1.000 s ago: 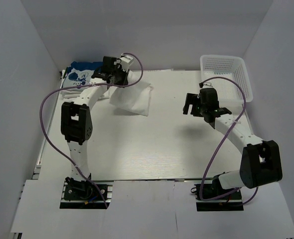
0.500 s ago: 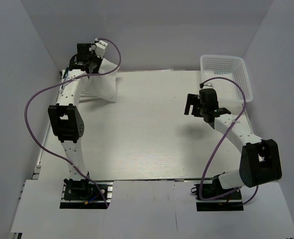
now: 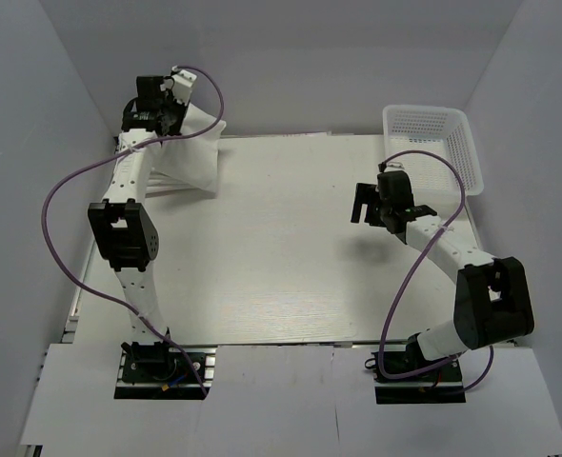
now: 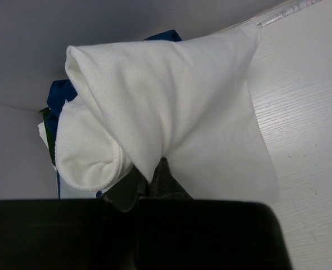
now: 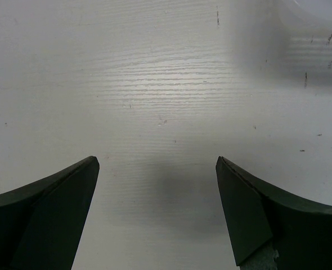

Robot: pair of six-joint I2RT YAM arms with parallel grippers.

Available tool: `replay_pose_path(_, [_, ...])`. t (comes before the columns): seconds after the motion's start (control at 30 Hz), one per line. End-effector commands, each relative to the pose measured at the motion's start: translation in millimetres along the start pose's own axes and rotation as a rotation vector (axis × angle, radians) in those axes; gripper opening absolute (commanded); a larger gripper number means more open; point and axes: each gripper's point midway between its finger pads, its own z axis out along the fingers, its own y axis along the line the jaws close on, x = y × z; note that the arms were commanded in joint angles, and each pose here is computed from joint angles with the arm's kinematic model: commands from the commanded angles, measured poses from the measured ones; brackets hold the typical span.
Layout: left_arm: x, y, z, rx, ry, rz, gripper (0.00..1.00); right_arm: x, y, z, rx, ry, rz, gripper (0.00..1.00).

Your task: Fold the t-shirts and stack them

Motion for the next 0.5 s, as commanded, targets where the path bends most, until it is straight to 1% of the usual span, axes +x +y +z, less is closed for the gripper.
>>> replay_pose_path(0.0, [-67,37,-54,-0.096,-0.182,-0.006,0.00,-20,4,-4,-0.011,-0.047,0.005,0.91])
replay_pose_path(0.23, [-98,42,-77,-0.094,-0.268,-0.025,0.00,-17,6,2,-0.013,-0.029,0.001,0.91])
replay_pose_path(0.33, [-100,42,-80,-0.096,-0.277,-0.034,0.00,-16,5,4,-0.012,-0.021,0.000,0.91])
replay_pose_path(0.47, [-92,41,-75,-0.098,-0.254,-0.037,0.00,-15,4,5,-0.006,-0.012,-0.003,0.91])
